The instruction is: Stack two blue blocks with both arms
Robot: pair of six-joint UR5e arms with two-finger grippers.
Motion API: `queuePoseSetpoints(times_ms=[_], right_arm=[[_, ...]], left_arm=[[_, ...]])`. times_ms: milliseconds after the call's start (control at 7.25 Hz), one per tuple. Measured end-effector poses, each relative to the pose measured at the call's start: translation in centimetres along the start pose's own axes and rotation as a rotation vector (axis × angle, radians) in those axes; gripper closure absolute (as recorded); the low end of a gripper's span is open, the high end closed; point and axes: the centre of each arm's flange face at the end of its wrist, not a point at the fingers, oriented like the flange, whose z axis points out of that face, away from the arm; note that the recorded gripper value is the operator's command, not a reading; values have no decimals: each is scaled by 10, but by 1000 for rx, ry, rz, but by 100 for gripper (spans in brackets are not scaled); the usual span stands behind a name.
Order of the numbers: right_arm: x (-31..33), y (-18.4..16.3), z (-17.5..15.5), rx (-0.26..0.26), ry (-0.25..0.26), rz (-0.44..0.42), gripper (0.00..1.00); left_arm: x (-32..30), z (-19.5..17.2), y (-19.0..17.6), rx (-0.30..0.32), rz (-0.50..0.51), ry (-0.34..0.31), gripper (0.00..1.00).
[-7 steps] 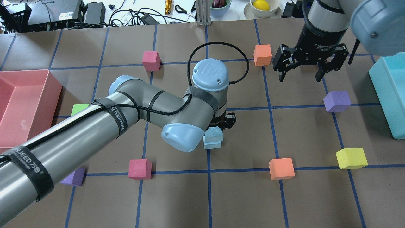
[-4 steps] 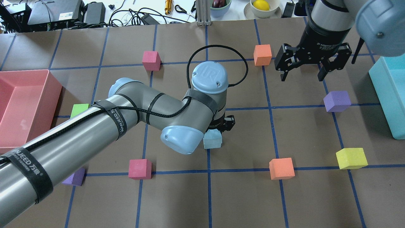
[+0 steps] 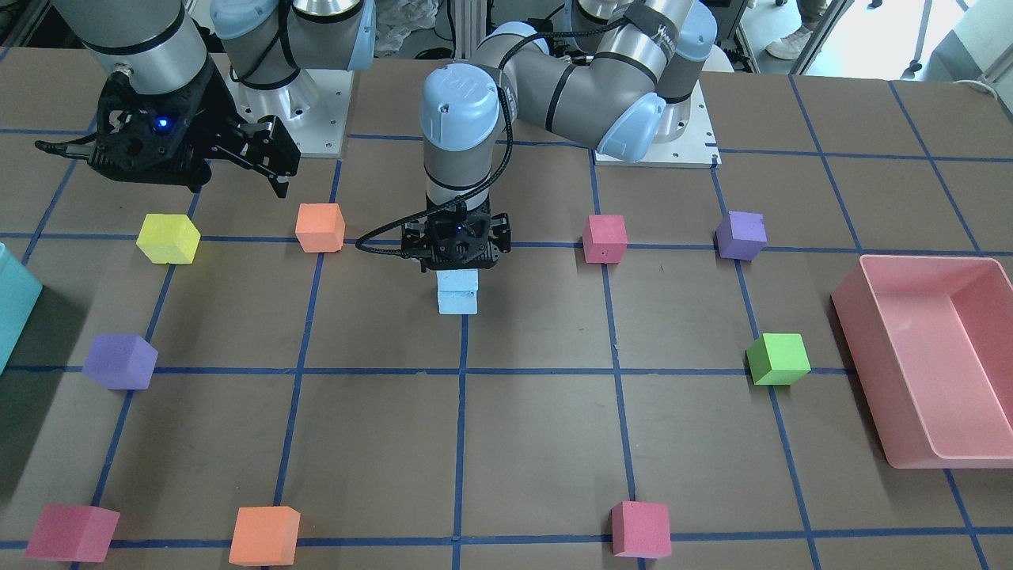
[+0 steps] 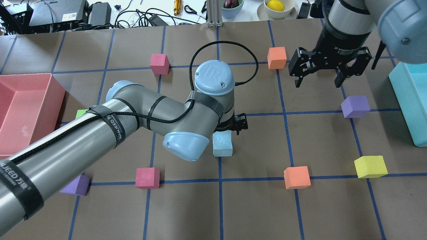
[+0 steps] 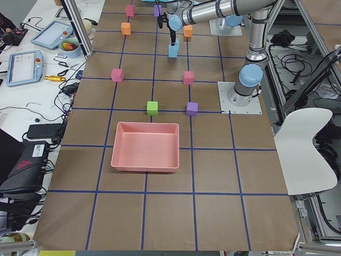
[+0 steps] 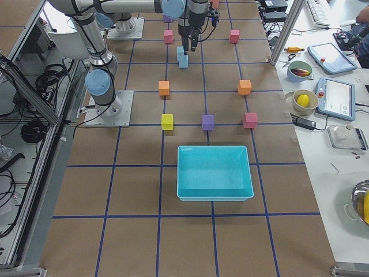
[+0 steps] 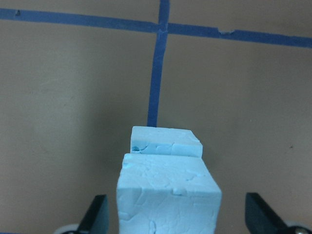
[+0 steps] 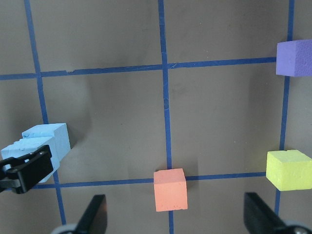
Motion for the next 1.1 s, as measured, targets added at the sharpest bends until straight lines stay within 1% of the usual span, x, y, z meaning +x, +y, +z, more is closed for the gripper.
queuePoseSetpoints(times_ms=[138, 276, 552, 690, 828, 966, 1103], right_arm=[[0, 0, 0, -1, 1, 0, 0], [0, 0, 0, -1, 2, 0, 0], [0, 2, -2, 2, -1, 0, 0], [0, 3, -3, 4, -4, -1, 0], [-1, 4, -4, 3, -4, -2, 0], [-1, 5, -4, 2, -5, -2, 0], [-1, 5, -4, 3, -6, -2, 0]], left_arm=[[-20, -24, -13, 16, 21, 6, 0], [-52, -57, -30, 24, 58, 6, 0], [-135, -137, -71, 28, 138, -9, 0], [-173, -177, -85, 29, 150, -15, 0], [-202, -215, -90, 31, 146, -26, 0], [-216, -237, -88, 34, 138, -36, 0], [-222, -248, -87, 40, 130, -40, 0]])
